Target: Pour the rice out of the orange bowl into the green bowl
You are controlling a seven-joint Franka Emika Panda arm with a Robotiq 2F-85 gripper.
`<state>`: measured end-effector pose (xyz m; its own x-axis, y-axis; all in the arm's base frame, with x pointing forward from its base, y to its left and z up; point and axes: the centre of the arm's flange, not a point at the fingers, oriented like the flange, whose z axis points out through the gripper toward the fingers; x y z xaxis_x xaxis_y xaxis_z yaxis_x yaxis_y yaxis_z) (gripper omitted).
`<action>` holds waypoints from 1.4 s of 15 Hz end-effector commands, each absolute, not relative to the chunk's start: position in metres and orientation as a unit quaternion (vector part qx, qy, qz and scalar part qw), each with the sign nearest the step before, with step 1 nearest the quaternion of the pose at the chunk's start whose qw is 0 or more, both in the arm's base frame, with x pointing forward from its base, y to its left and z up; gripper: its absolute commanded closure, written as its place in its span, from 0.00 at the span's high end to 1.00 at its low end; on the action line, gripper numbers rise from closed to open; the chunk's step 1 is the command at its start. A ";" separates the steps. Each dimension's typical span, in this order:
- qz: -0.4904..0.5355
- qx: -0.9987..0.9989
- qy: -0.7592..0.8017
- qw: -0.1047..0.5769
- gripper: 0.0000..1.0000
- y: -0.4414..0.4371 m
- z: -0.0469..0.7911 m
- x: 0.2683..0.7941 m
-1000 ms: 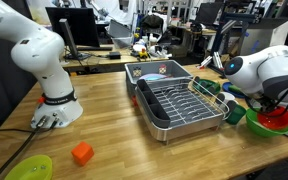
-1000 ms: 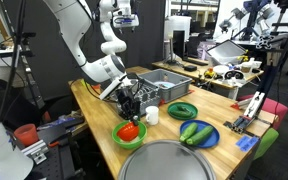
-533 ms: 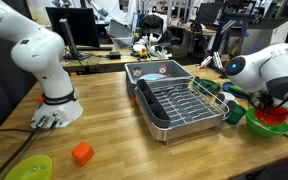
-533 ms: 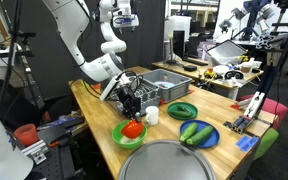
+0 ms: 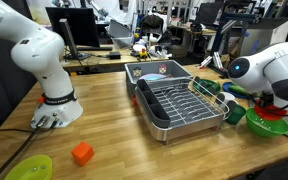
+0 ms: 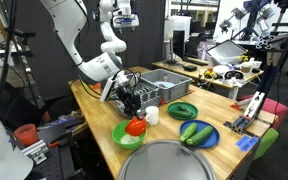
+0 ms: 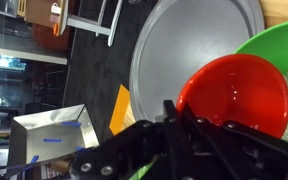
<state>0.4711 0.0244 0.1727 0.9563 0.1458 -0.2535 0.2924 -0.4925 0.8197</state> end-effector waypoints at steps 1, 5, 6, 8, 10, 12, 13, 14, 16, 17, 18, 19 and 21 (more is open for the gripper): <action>-0.050 0.872 0.127 0.471 0.02 0.016 0.191 0.455; -0.026 0.896 0.108 0.429 0.02 -0.008 0.208 0.449; -0.019 0.904 0.101 0.415 0.02 -0.015 0.210 0.450; -0.009 0.920 0.087 0.382 0.02 -0.033 0.214 0.458; 0.000 0.932 0.078 0.353 0.02 -0.047 0.215 0.468; 0.008 0.942 0.065 0.329 0.02 -0.058 0.218 0.478; 0.001 0.943 0.059 0.328 0.02 -0.061 0.220 0.482; 0.006 0.936 0.060 0.347 0.08 -0.057 0.219 0.475; 0.004 0.938 0.055 0.342 0.08 -0.060 0.222 0.478; 0.004 0.938 0.055 0.341 0.08 -0.059 0.221 0.478; 0.004 0.939 0.055 0.341 0.08 -0.059 0.221 0.478; 0.003 0.939 0.055 0.341 0.08 -0.059 0.220 0.478; 0.003 0.939 0.055 0.341 0.08 -0.059 0.220 0.478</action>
<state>0.4780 -0.0587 0.2202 0.9939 0.1060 -0.0313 0.1014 -0.7619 0.6397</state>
